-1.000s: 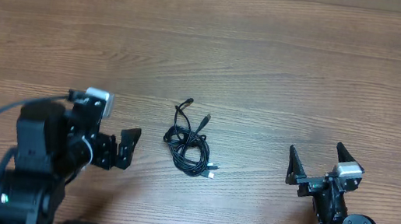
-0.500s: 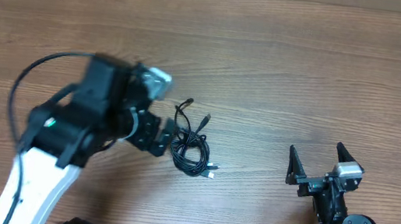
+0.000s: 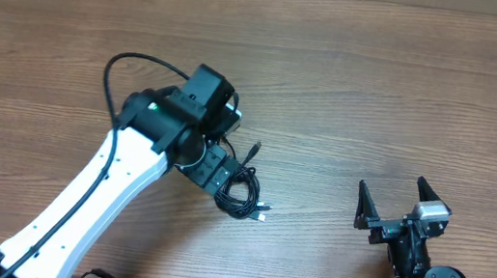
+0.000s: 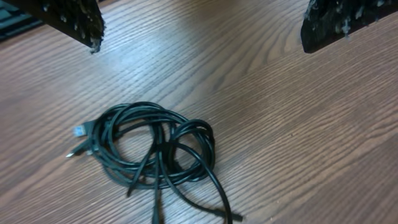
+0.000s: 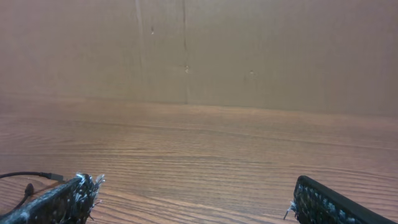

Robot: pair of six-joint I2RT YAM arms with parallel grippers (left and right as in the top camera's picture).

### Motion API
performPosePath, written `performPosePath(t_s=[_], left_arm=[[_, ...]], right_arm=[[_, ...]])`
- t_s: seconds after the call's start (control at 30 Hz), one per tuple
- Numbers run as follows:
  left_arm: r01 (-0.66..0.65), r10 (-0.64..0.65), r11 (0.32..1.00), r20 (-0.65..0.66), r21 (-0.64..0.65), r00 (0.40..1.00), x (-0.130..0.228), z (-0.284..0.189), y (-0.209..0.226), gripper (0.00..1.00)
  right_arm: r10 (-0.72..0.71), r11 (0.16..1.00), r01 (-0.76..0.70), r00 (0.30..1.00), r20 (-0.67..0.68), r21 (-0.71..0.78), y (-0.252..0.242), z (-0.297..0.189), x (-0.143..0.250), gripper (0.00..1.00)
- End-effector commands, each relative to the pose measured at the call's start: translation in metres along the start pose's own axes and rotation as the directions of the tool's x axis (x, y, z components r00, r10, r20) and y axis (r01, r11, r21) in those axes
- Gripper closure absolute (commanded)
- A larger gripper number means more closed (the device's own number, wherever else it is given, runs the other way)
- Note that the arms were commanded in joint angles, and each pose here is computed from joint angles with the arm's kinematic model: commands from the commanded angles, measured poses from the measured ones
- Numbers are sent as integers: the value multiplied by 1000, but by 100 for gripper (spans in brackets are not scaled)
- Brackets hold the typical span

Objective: Untangle cables
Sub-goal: 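Move the left gripper forward over the black cable bundle, then lower the left gripper and grasp the black cable bundle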

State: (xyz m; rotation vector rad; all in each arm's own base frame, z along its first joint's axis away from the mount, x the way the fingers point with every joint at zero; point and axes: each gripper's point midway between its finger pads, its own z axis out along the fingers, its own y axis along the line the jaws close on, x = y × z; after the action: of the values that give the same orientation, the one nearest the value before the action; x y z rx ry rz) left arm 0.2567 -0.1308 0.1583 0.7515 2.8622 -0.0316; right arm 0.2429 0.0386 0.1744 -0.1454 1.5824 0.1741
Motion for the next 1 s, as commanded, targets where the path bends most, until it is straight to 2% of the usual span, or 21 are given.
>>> performPosePath(t_s=[0.0, 0.2, 0.4, 0.47, 0.63, 0.77, 0.97], left_arm=[[7, -8, 1000, -35, -29, 999, -6, 11, 5, 0], [-15, 21, 999, -131, 45, 991, -4, 39, -8, 0], [-62, 75, 996, -218, 63, 973, -1, 68, -9, 1], [-130, 150, 986, -222, 101, 963, -2, 74, -14, 5], [-318, 348, 932, -185, 174, 919, -6, 83, -22, 2], [-374, 404, 909, -171, 184, 898, -11, 92, -22, 3], [-456, 490, 866, -165, 207, 856, -12, 102, -23, 12]], right_arm=[[-2, 1000, 2, 1000, 3, 11, -2, 0, 2, 0], [-2, 1000, 2, 1000, 3, 11, -2, 0, 2, 0], [-2, 1000, 2, 1000, 3, 11, -2, 0, 2, 0], [-2, 1000, 2, 1000, 3, 11, -2, 0, 2, 0], [-2, 1000, 2, 1000, 3, 11, -2, 0, 2, 0], [-2, 1000, 2, 1000, 3, 11, -2, 0, 2, 0], [-2, 1000, 2, 1000, 3, 11, -2, 0, 2, 0]])
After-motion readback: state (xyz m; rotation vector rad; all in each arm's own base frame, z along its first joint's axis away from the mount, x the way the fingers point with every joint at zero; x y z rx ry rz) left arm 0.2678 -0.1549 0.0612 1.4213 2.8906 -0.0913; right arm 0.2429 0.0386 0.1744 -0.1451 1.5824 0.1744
